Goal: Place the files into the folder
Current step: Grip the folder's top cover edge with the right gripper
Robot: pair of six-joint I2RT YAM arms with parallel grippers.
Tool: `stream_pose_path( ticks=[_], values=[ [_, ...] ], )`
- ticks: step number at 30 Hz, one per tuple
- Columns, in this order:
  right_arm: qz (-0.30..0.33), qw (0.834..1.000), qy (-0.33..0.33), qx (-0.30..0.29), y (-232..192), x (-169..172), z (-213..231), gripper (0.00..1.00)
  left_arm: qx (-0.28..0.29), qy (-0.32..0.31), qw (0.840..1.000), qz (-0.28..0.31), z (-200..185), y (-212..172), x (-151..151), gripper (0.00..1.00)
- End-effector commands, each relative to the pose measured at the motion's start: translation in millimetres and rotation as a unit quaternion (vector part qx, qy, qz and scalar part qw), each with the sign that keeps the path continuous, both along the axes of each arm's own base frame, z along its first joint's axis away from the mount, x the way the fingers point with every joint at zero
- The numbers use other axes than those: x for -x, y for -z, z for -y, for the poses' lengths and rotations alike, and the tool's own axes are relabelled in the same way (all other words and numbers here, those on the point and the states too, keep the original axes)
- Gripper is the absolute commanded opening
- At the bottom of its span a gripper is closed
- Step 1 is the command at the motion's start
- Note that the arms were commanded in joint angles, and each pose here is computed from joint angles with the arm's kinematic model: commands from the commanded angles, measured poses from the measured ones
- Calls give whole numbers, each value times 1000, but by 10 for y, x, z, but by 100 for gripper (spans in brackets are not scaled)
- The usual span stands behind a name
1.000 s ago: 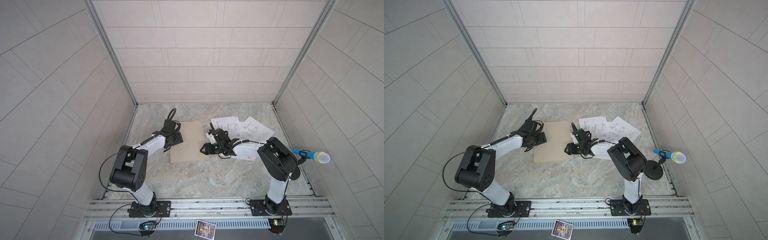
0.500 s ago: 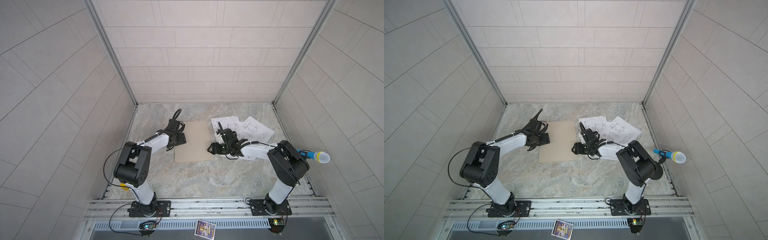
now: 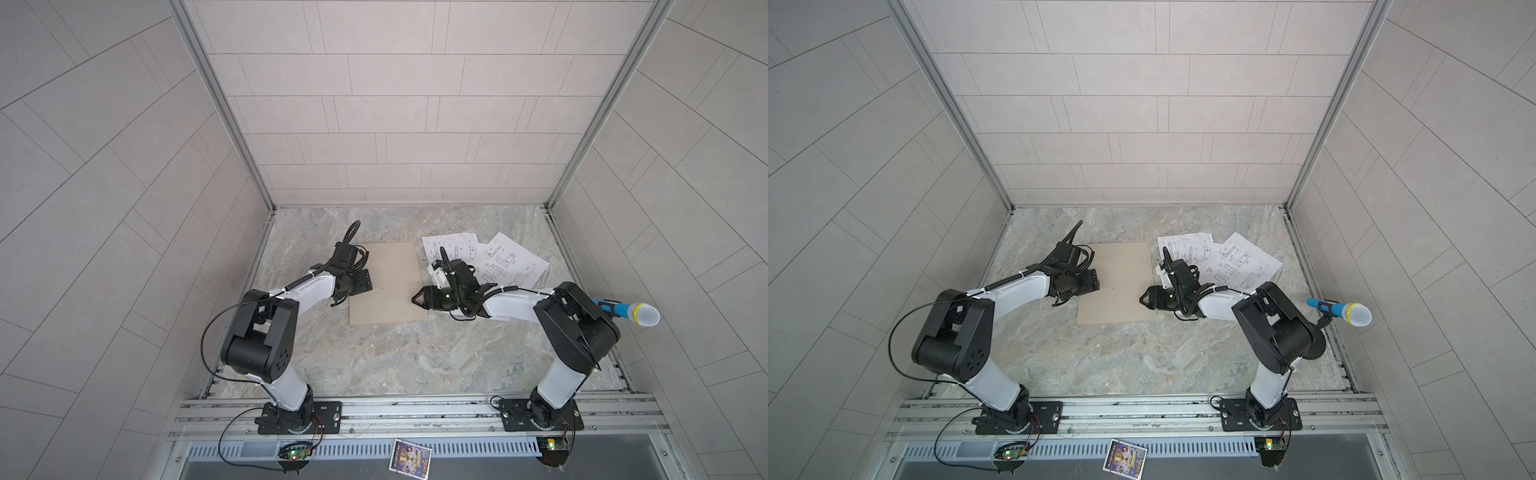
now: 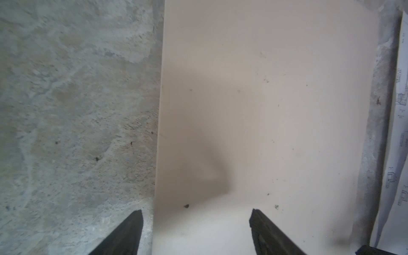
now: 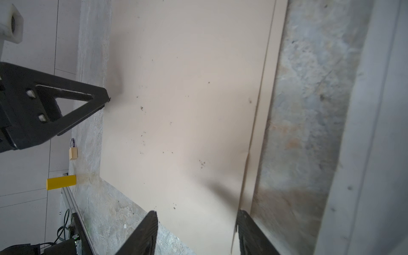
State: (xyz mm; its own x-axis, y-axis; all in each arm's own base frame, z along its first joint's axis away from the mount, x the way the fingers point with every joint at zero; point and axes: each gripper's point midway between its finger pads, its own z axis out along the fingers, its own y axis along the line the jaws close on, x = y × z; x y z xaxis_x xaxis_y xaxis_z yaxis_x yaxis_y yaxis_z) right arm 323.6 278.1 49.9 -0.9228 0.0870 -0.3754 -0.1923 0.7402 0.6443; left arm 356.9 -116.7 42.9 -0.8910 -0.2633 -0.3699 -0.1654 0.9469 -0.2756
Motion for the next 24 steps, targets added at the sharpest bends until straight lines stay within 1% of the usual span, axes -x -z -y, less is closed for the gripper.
stream_pose_path(
  ticks=[1, 9, 14, 18, 24],
  values=[
    [-2, 1000, 2, -14, 1, -49, -54, 57, 10, -3, 1000, 0, 7, -20, 73, 82],
    [-12, 1000, 0, -5, 123, -55, -55, 57, 15, -5, 1000, 3, 7, -50, 97, 82],
    [-19, 1000, -1, -7, 164, -47, -54, 59, 26, -2, 1000, 8, 50, -69, 82, 82],
    [-27, 998, 8, -49, 127, -62, -102, 59, 33, -2, 999, 4, 74, -44, 85, 82],
    [-36, 991, 10, -125, -77, -81, -196, 58, 37, -3, 999, 10, 78, -36, 96, 82]
  ],
)
